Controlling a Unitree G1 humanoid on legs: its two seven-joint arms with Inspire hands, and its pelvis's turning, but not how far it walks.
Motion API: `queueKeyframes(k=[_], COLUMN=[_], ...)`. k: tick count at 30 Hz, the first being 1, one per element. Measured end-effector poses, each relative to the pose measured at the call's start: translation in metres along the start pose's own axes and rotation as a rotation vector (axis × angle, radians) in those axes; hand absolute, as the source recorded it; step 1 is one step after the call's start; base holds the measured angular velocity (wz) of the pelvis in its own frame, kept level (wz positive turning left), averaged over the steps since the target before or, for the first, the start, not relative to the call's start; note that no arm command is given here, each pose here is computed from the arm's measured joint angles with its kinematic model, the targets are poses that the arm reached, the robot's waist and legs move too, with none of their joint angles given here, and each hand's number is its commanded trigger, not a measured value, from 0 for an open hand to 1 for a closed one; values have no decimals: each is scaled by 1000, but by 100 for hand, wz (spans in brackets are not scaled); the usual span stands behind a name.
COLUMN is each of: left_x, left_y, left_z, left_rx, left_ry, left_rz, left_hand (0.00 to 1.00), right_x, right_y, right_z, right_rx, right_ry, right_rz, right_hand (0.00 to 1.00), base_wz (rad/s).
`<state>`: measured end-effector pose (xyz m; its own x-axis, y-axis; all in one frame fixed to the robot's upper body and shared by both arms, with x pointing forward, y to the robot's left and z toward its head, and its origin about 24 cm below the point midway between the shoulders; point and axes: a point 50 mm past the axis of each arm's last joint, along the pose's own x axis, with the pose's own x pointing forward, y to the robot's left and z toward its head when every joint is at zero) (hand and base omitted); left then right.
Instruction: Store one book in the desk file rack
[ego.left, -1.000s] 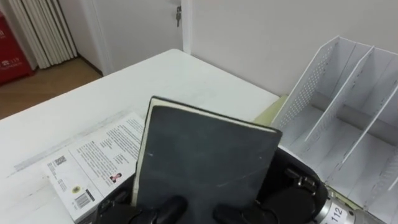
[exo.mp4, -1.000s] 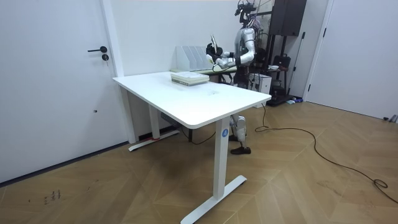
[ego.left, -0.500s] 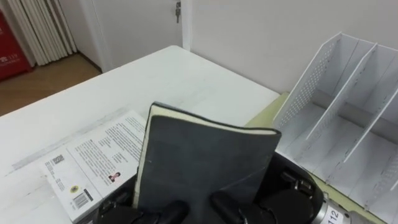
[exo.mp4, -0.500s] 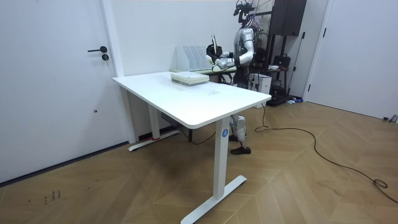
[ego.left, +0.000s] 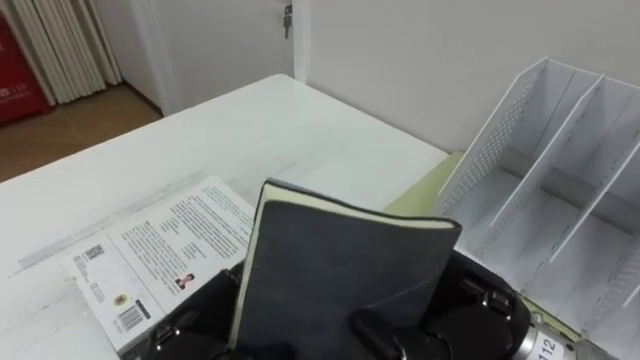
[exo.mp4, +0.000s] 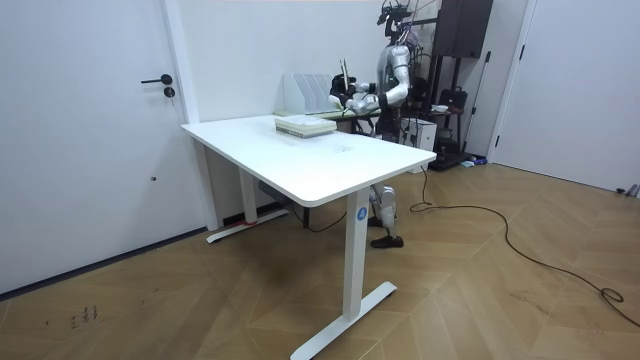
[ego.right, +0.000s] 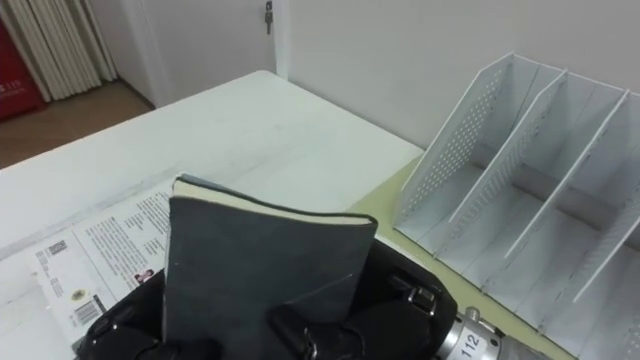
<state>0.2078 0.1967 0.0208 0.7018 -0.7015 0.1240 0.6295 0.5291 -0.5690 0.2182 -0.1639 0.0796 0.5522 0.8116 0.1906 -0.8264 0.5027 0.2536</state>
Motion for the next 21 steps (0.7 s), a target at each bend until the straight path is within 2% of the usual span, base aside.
queueKeyframes(k=[6,9,11,15,21], left_x=[-7,-22,-40,-54,-75], left_y=[11,24,32,33,37], left_z=[-11,-32,-48,-68,-101], left_rx=[33,48,52,88,97], left_ry=[74,196,299,427,581], left_rz=[101,221,324,387,483], left_hand=[0,0,0,0,0], right_x=[-4,-6,-9,-18,-12], right_y=[-5,-10,-15,-25,-34], right_z=[4,8,13,25,39], right_rx=[-31,-63,-82,-128,-182], right_ry=[4,11,-5,-35,-92], right_rz=[-53,-113,-166,-271,-389], right_hand=[100,100,100,100,100], base_wz=[-1,-9,3,2,-8])
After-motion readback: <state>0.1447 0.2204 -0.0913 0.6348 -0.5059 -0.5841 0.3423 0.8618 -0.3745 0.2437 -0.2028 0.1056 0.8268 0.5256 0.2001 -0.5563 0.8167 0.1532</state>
